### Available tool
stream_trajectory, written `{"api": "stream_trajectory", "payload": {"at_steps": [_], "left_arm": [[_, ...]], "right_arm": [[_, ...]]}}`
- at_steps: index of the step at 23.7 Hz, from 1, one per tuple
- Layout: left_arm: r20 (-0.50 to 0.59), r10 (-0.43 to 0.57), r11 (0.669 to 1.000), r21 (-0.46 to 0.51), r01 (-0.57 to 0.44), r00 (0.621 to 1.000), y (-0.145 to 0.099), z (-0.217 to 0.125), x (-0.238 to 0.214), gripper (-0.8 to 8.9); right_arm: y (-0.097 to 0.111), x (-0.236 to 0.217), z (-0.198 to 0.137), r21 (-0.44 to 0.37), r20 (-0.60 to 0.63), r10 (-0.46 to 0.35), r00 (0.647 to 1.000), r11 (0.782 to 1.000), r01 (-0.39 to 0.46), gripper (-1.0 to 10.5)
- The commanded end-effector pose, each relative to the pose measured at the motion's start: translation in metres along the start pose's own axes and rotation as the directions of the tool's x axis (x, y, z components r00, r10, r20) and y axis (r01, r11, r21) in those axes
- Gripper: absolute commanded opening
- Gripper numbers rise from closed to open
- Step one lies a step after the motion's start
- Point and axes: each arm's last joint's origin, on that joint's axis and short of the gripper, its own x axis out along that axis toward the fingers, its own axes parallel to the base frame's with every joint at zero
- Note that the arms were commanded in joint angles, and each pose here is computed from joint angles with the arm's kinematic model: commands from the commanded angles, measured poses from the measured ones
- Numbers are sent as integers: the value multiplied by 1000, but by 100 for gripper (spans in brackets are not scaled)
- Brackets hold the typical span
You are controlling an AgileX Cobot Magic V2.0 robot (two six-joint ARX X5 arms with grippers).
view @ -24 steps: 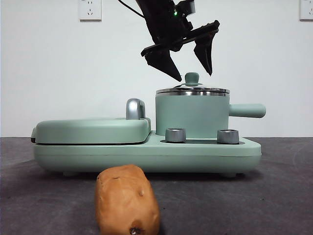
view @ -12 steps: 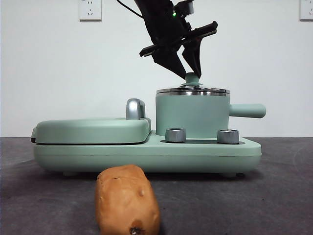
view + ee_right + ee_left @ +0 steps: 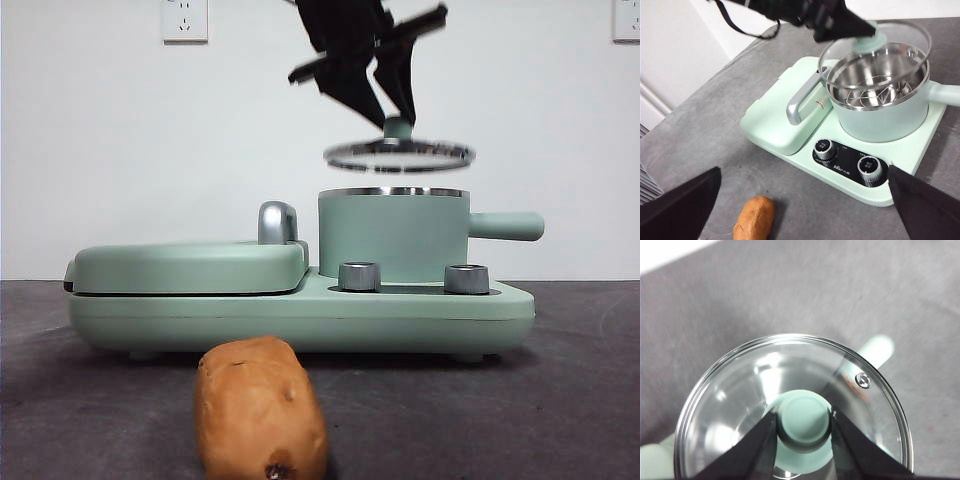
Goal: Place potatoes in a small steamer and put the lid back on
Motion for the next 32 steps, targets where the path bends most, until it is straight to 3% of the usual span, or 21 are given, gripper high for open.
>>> {"api": "stream_trajectory", "payload": {"at_steps": [1,6,10,15,20,25,32], "left_arm": [[39,-11,999,36,10,999,-5,15,-25,44],[-25,5,995,95,-3,1000,1,14,-68,44],[-42,75,997,30,-74,996,36,13,-100,44],[-22,169,983,-63,-170,985,80,12,-135,22],[-7,215,972,-99,-215,977,99,10,-152,22],[-19,229,967,-111,-230,973,106,8,-155,22],[-10,248,962,-116,-247,969,114,8,-157,22]], "right_arm": [[2,-2,5,-6,16,5,1000,1000,-5,566],[2,-2,5,-5,15,6,1000,1000,-6,567],[2,-2,5,12,14,6,1000,1000,-6,566],[2,10,4,114,-50,61,997,992,-55,566],[7,39,5,181,-170,96,981,981,-65,566],[23,72,6,248,-313,53,948,968,28,566],[61,132,0,129,-515,-27,857,986,109,566]]}}
